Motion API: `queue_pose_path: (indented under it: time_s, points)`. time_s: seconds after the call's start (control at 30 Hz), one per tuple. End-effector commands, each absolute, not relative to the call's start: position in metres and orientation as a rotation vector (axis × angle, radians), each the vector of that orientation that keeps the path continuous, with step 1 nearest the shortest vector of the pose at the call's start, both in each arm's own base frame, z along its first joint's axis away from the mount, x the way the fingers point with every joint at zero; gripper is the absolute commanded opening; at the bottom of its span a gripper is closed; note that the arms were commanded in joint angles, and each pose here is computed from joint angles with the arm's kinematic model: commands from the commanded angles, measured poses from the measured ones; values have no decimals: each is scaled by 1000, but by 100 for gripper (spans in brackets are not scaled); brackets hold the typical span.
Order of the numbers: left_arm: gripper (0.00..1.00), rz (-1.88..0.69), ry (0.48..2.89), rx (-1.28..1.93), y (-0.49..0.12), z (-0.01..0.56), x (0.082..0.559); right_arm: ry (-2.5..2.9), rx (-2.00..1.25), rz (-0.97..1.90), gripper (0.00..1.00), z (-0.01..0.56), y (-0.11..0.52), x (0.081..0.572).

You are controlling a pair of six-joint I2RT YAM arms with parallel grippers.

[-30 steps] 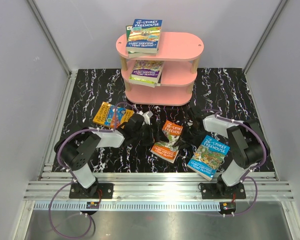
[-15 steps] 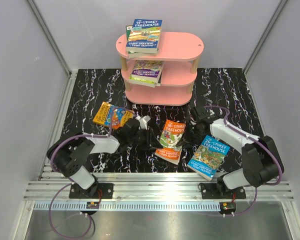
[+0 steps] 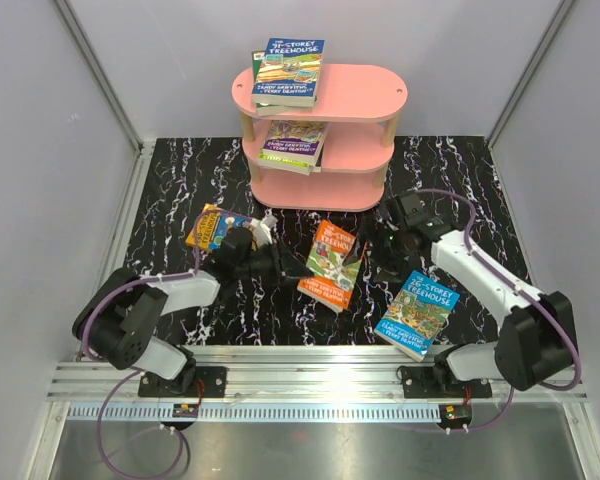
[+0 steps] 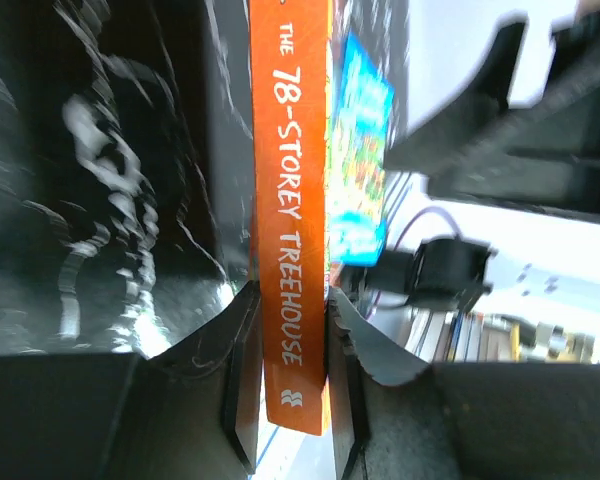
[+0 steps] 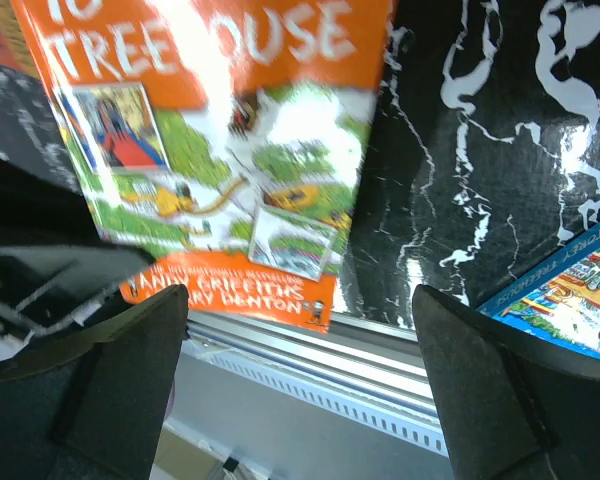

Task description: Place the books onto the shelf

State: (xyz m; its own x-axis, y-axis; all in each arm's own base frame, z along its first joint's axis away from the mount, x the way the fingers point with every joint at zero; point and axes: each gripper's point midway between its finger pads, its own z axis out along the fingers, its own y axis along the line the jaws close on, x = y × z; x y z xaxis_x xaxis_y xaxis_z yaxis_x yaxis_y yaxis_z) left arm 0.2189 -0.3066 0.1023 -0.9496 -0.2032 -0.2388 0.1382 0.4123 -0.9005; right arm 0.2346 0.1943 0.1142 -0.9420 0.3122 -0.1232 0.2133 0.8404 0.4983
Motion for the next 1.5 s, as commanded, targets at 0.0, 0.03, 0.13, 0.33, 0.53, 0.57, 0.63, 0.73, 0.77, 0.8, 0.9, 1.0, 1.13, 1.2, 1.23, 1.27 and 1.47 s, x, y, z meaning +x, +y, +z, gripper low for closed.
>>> queue_pose_path:
  time_s: [0.0,0.03,0.13,0.33,0.53,0.57,0.63,0.73,0.77,0.8,0.9,1.0,1.13,1.2,1.23,1.27,1.47]
  points:
    - [0,-1628,2082,101,-298,165,248,2709,399,724,100,154,188,241]
    - [0,-1638,2096,139,-297,166,246,2710,394,720,100,158,186,238]
    - [0,-1627,2053,234,-296,177,260,2712,393,695,100,160,179,229]
    - [0,-1666,2026,151,-288,177,312,2742,408,668,100,151,168,207]
    - [0,-1613,1997,-18,-271,169,368,2742,399,635,100,153,160,200]
    - [0,-1594,1996,-43,-265,167,377,2743,400,631,100,153,160,200]
    - [0,-1587,2010,-66,-263,159,387,2748,400,627,100,152,159,198]
    - [0,-1592,1978,-48,-264,169,412,2754,398,622,100,151,159,199]
    - [0,-1590,1974,-58,-262,170,418,2762,400,618,100,149,159,199]
    - [0,-1590,1965,-68,-260,172,425,2769,399,614,100,148,159,199]
    - [0,-1602,1941,-117,-253,174,448,2781,399,613,100,146,161,201]
    - [0,-1591,1949,-186,-242,170,470,2789,390,600,100,144,161,203]
    - [0,-1519,2002,-264,-224,156,490,2799,371,590,100,144,162,207]
    - [0,-1471,2040,-294,-215,144,494,2802,364,585,100,144,163,209]
    - [0,-1454,2043,-298,-212,145,498,2804,357,585,99,144,164,210]
    - [0,-1438,2054,-304,-209,142,500,2811,359,580,99,142,163,211]
    - [1,-1372,2125,-359,-201,121,515,2835,347,579,99,137,166,214]
